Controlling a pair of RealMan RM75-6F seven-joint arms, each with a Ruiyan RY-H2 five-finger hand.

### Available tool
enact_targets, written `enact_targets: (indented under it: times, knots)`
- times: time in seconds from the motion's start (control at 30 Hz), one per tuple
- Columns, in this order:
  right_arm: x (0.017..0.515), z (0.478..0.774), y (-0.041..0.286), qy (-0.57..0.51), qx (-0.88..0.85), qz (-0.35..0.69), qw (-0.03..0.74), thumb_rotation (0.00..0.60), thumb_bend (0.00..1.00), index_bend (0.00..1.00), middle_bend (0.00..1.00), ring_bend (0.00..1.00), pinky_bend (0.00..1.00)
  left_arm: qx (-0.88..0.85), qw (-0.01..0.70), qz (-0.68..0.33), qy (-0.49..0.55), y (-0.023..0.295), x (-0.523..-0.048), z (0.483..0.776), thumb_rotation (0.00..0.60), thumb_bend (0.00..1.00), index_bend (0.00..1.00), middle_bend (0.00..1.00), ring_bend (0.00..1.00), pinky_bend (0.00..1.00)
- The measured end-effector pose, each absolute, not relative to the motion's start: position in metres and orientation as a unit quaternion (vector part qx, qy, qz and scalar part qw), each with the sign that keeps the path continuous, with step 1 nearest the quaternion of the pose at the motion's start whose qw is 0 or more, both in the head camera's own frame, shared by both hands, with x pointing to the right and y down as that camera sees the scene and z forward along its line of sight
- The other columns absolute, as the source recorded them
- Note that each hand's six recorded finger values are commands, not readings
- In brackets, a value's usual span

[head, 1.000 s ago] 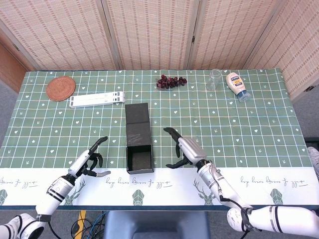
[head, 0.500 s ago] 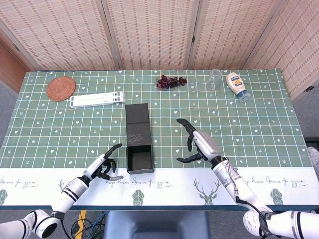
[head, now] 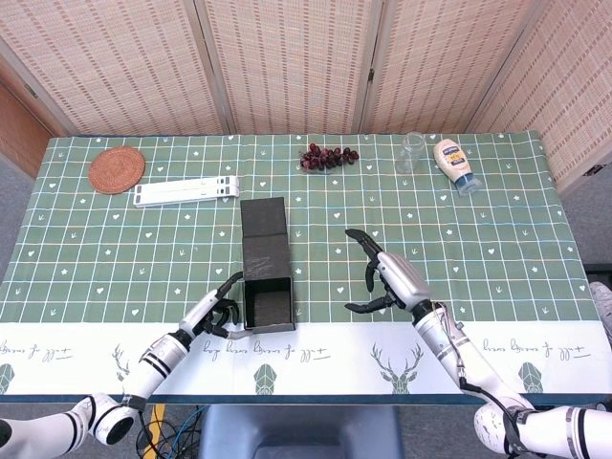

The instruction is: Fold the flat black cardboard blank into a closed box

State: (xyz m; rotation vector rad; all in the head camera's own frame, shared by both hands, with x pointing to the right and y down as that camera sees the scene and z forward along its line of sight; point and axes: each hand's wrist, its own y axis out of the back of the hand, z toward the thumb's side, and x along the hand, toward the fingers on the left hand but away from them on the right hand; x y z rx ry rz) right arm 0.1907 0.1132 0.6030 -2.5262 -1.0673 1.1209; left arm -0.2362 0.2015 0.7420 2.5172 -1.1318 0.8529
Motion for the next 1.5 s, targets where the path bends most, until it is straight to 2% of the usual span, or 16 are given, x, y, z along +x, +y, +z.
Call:
enact_targets:
  times: [0.43, 0.6, 0.67, 0.83, 1.17, 1.5]
  knots:
    - [0.199, 0.608, 0.113, -0.364, -0.845, 0.383, 0.082, 0.6, 0.0, 0.0, 0.01, 0.66, 1.0, 0.866, 0.135, 0.277, -0.394, 0.202, -0.223, 0.748, 0.6, 0.16, 0.01, 0.0, 0.64, 0.84]
    - [0.201, 0.612, 0.113, -0.364, -0.844, 0.386, 0.078, 0.6, 0.0, 0.0, 0.02, 0.66, 1.0, 0.861, 0.137, 0.266, -0.41, 0.204, -0.219, 0.751, 0.6, 0.16, 0.18, 0.11, 0.68, 0.84]
    - [0.201, 0.614, 0.113, -0.365, -0.843, 0.387, 0.075, 0.6, 0.0, 0.0, 0.02, 0.66, 1.0, 0.858, 0.137, 0.261, -0.42, 0.204, -0.217, 0.752, 0.6, 0.16, 0.27, 0.19, 0.7, 0.84]
    - [0.202, 0.622, 0.113, -0.367, -0.839, 0.396, 0.067, 0.6, 0.0, 0.0, 0.03, 0.66, 1.0, 0.855, 0.136, 0.248, -0.436, 0.201, -0.217, 0.75, 0.6, 0.16, 0.36, 0.3, 0.73, 0.85]
    - [0.197, 0.656, 0.1, -0.374, -0.824, 0.424, 0.032, 0.6, 0.01, 0.0, 0.05, 0.66, 1.0, 0.867, 0.129, 0.221, -0.428, 0.19, -0.234, 0.728, 0.6, 0.16, 0.37, 0.31, 0.72, 0.85]
    - [0.143, 0.685, 0.087, -0.369, -0.833, 0.412, 0.015, 0.6, 0.01, 0.0, 0.08, 0.66, 1.0, 0.885, 0.118, 0.186, -0.41, 0.186, -0.241, 0.685, 0.6, 0.16, 0.36, 0.31, 0.71, 0.84]
